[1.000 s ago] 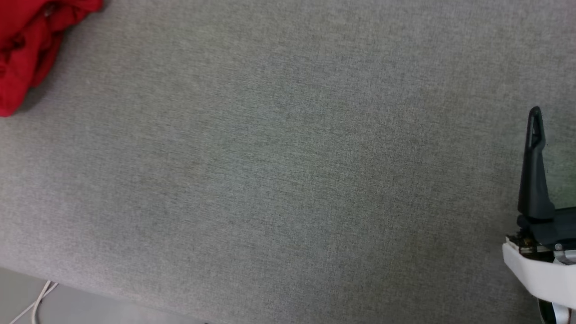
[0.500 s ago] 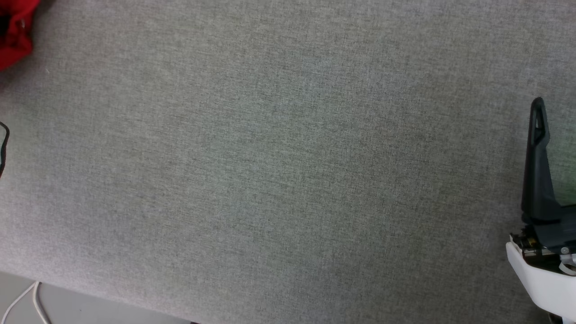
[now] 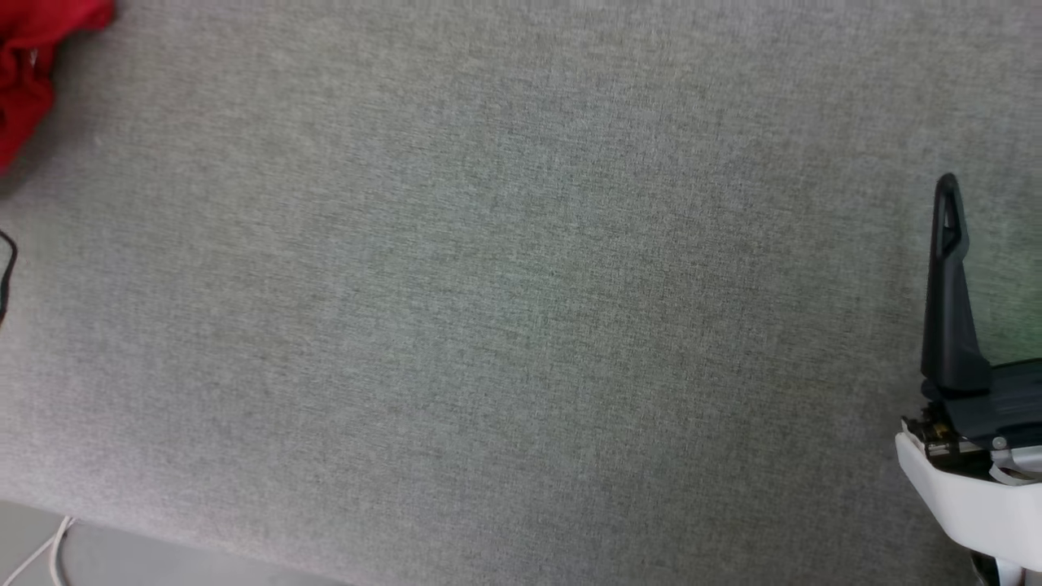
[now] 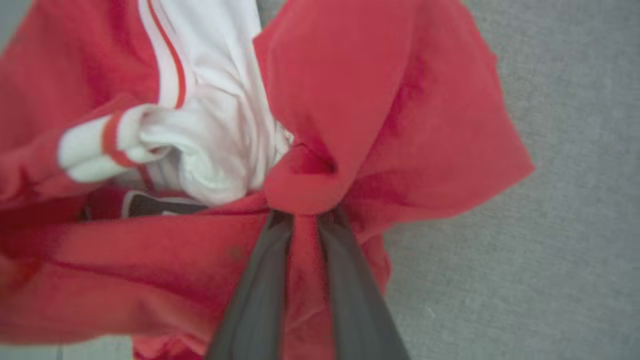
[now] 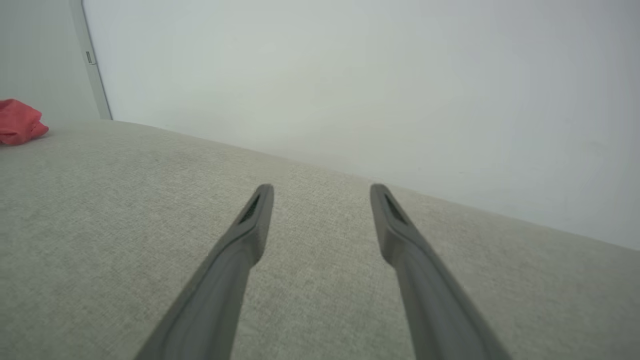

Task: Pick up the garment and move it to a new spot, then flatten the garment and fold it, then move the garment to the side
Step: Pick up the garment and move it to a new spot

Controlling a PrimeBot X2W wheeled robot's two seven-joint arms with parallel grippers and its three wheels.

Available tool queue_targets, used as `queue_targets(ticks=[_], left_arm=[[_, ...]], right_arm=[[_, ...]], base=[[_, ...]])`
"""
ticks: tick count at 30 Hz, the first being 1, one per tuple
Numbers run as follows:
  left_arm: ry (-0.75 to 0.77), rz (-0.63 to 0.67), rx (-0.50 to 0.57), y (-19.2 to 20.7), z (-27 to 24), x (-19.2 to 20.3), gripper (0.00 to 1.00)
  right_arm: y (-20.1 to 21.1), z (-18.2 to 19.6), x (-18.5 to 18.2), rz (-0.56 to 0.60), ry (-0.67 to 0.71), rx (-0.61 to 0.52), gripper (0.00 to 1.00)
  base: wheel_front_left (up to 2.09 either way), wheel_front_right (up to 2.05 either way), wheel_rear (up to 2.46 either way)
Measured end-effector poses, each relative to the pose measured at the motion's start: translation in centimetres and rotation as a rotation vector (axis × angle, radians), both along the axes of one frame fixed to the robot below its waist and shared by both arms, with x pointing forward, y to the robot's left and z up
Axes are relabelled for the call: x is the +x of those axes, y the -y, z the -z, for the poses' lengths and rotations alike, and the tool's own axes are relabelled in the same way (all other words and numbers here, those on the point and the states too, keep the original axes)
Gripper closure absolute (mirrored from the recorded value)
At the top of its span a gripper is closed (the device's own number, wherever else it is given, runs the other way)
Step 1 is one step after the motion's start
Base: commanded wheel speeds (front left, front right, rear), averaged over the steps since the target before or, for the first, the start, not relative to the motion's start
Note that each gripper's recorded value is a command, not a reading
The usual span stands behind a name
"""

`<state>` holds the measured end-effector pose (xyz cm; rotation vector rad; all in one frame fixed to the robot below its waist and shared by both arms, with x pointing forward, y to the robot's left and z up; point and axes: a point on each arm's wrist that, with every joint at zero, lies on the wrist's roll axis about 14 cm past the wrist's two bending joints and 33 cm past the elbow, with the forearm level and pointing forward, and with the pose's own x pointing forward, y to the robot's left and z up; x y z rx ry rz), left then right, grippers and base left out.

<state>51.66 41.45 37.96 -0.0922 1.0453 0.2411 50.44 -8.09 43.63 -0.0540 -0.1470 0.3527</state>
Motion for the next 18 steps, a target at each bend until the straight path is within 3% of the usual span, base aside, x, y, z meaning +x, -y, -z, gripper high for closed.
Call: queue_targets(ticks=[8, 18], left_arm=[[0.215, 0.108, 0.109, -0.3, -9.7, 1.8, 1.00], [0.424, 0.353, 0.233, 4.9, -21.6, 3.0, 1.00]], right_arm=[[-0.9, -4.4, -1.0, -0.019, 0.063, 0.049, 0.00], [-0.7, -9.4, -2.9, -0.018, 0.131, 0.104, 0.00]], base=[[0.00, 0.00, 0.00], [0.00, 0.00, 0.00]])
